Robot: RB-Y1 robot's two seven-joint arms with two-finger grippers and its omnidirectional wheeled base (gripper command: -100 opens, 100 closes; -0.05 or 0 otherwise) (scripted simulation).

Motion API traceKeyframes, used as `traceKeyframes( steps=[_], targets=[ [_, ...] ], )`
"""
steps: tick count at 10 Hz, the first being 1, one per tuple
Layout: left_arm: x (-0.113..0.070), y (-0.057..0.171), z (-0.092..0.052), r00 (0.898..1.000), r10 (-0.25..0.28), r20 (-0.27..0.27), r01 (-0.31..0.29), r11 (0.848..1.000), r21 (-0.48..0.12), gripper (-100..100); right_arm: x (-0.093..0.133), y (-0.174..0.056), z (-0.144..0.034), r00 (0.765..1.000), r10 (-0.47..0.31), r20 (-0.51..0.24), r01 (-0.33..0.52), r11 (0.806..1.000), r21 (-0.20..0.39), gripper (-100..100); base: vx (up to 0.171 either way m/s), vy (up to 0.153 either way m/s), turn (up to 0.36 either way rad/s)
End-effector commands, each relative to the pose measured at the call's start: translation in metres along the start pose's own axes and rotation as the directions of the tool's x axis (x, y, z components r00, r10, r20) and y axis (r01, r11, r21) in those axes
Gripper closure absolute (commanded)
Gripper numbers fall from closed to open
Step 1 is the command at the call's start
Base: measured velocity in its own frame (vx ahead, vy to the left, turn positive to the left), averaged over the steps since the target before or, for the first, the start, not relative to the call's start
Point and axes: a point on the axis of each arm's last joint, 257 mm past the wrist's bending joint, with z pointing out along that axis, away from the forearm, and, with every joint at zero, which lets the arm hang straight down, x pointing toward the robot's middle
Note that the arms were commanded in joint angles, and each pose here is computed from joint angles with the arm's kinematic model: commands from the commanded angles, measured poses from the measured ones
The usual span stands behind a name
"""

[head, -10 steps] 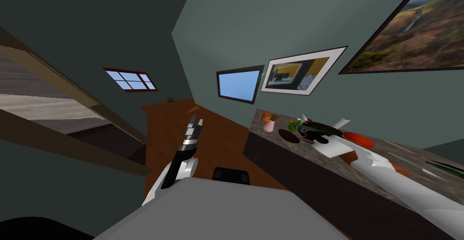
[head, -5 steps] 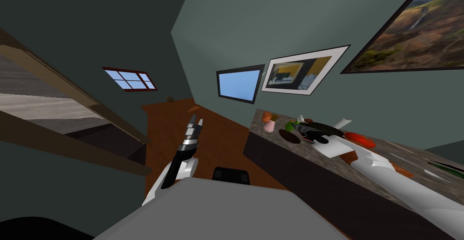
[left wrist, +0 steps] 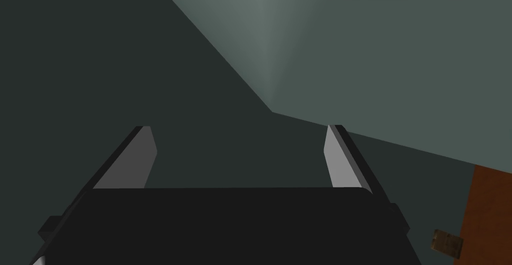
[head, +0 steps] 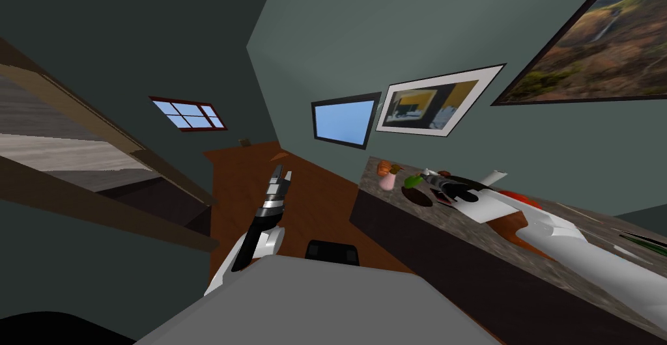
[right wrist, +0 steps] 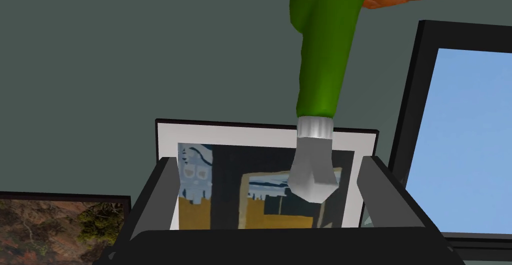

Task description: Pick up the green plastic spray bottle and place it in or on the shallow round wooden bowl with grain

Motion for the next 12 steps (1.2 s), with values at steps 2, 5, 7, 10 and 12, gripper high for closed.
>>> traceKeyframes(
  steps=[2,5,7,10,12],
  targets=[
    [0.0,0.0,0.0,1.0,0.0,0.0,0.0,1.0,0.0,0,-0.018,0.002,-0.004,1.0,-0.004,0.001,0.004,1.0,0.003,-100,0.0,0.0,0.0],
    [0.0,0.0,0.0,1.0,0.0,0.0,0.0,1.0,0.0,0,-0.036,0.006,-0.01,1.0,-0.01,0.0,0.01,1.0,0.004,-100,0.0,0.0,0.0],
    [0.0,0.0,0.0,1.0,0.0,0.0,0.0,1.0,0.0,0,-0.035,0.004,-0.008,1.0,-0.009,0.001,0.009,1.0,0.004,0,0.0,0.0,0.0],
    [0.0,0.0,0.0,1.0,0.0,0.0,0.0,1.0,0.0,0,-0.035,0.004,-0.008,1.0,-0.009,0.001,0.009,1.0,0.003,0,0.0,0.0,0.0],
    [0.0,0.0,0.0,1.0,0.0,0.0,0.0,1.0,0.0,0,-0.035,0.004,-0.008,1.0,-0.009,0.001,0.009,1.0,0.003,0,0.0,0.0,0.0]
  ],
)
